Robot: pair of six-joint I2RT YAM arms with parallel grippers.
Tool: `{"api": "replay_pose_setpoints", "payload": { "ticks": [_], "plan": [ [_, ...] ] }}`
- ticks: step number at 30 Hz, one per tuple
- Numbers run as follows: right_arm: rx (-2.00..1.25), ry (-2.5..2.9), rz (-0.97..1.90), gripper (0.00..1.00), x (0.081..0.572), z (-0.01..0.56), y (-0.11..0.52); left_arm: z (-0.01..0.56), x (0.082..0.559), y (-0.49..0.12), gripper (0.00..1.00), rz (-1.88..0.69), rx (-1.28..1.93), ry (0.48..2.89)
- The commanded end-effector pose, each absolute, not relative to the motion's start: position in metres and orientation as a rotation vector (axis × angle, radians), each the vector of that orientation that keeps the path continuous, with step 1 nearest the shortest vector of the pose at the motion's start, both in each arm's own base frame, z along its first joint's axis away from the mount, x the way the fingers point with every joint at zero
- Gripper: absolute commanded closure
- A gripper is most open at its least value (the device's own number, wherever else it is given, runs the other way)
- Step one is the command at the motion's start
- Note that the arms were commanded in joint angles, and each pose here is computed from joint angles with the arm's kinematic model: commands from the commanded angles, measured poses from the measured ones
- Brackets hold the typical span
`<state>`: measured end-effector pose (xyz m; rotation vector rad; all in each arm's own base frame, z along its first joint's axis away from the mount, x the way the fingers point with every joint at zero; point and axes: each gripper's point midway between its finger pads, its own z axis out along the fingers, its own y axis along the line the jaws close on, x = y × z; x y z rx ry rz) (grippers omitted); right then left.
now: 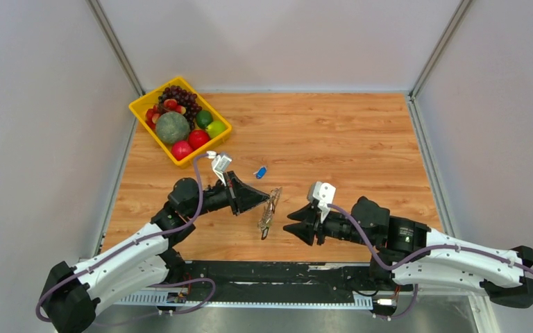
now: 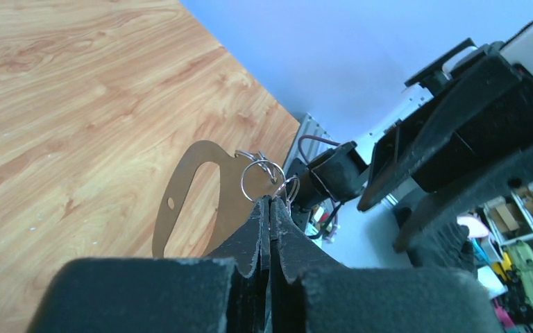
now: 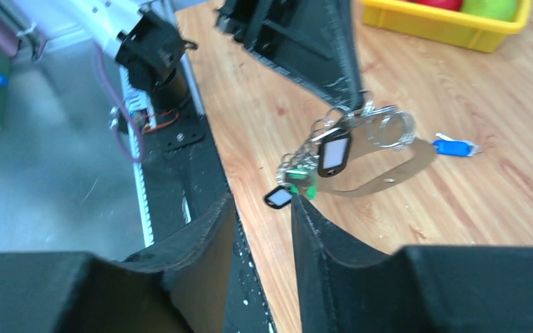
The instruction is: Remove the keys from the keyring
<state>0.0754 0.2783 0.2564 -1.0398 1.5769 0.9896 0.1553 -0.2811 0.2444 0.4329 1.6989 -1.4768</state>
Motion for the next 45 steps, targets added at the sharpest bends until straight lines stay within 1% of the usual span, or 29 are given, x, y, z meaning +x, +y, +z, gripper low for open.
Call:
{"api": "replay_pose_setpoints", "payload": {
  "ticks": [1,3,4,6,7,9,15,23,26,31,37,45],
  "plan": [
    [-0.823,1.591,0.919,0.64,0.103,0.291,0.269,0.281,0.142,-0.285,1.0,-1.552,0.541,1.513],
    [-0.774,1.597,0.916,0.64,0.109,0.3,0.27,0.284,0.137,-0.287,1.0,-1.583,0.569,1.498],
    [-0.74,1.608,0.916,0.63,0.113,0.304,0.27,0.287,0.136,-0.288,1.0,-1.601,0.573,1.484],
    [-0.678,1.624,0.931,0.56,0.117,0.314,0.271,0.293,0.129,-0.288,1.0,-1.639,0.603,1.442],
    [-0.659,1.63,0.942,0.54,0.118,0.318,0.272,0.3,0.124,-0.288,1.0,-1.661,0.634,1.393],
    [-0.634,1.627,0.963,0.54,0.119,0.327,0.273,0.306,0.115,-0.287,1.0,-1.698,0.672,1.331],
    [-0.591,1.581,1.013,0.58,0.117,0.349,0.265,0.318,0.093,-0.282,1.0,-1.77,0.772,1.188],
    [-0.626,1.575,1.125,0.59,0.102,0.361,0.275,0.317,0.095,-0.285,1.0,-1.753,0.796,1.19],
    [-0.634,1.613,1.178,0.55,0.098,0.363,0.286,0.314,0.096,-0.285,1.0,-1.731,0.802,1.204],
    [-0.686,1.714,1.213,0.46,0.093,0.35,0.307,0.311,0.103,-0.286,1.0,-1.671,0.8,1.225],
    [-0.74,1.798,1.222,0.52,0.091,0.339,0.323,0.306,0.108,-0.286,1.0,-1.613,0.807,1.268],
    [-0.722,1.873,1.213,0.59,0.096,0.329,0.322,0.304,0.111,-0.282,1.0,-1.555,0.809,1.27]
  ]
}}
